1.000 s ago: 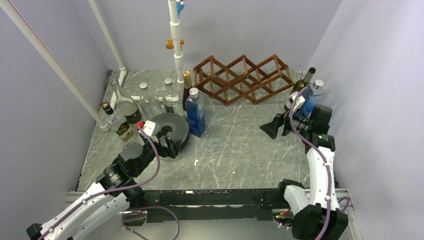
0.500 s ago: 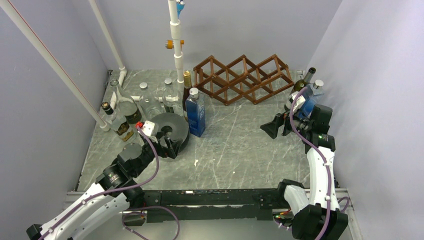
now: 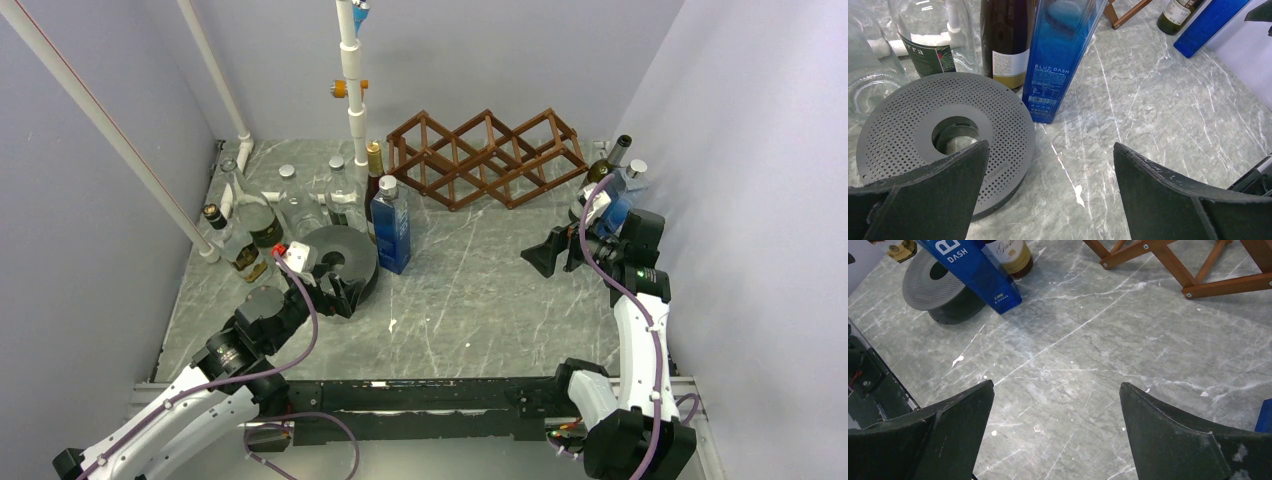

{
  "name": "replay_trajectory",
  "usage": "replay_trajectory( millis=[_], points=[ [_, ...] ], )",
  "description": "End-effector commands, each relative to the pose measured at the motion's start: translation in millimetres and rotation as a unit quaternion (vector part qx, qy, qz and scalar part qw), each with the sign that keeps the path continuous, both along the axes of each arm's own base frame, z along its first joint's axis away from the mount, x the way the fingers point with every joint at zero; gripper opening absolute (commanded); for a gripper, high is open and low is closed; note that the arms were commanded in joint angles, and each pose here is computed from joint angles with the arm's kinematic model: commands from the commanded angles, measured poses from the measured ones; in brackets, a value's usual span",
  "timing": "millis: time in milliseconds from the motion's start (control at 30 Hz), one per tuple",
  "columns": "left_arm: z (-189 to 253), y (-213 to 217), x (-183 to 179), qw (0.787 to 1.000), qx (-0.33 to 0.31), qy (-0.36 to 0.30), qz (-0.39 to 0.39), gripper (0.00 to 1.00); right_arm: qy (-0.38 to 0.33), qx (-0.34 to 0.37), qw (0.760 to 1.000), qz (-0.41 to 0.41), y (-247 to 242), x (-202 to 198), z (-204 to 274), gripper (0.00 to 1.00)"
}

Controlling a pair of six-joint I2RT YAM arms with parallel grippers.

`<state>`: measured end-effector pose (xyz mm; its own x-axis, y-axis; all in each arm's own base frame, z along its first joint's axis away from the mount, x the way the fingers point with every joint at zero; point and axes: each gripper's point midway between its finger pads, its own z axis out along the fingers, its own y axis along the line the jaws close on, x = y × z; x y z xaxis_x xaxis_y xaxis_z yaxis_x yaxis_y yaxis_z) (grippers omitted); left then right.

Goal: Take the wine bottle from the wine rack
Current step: Reset both arms

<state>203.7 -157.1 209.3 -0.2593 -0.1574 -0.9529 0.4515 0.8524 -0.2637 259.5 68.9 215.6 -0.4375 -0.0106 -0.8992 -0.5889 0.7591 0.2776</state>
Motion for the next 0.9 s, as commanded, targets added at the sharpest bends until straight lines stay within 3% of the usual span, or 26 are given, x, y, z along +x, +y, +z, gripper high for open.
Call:
replay_trajectory(
  millis=[0, 867],
  points=[
    [3.7, -0.9, -0.1, 1.0, -0.009, -0.004, -0.002, 0.99, -0.031, -0.009, 0.999, -0.007, -3.6, 5.3, 13.2, 1.0],
    [2.1, -1.9, 1.6, 1.0, -0.006, -0.003, -0.001, 0.99, -0.031, -0.013, 0.999, -0.008, -4.6, 6.4, 12.7, 1.0]
  ],
)
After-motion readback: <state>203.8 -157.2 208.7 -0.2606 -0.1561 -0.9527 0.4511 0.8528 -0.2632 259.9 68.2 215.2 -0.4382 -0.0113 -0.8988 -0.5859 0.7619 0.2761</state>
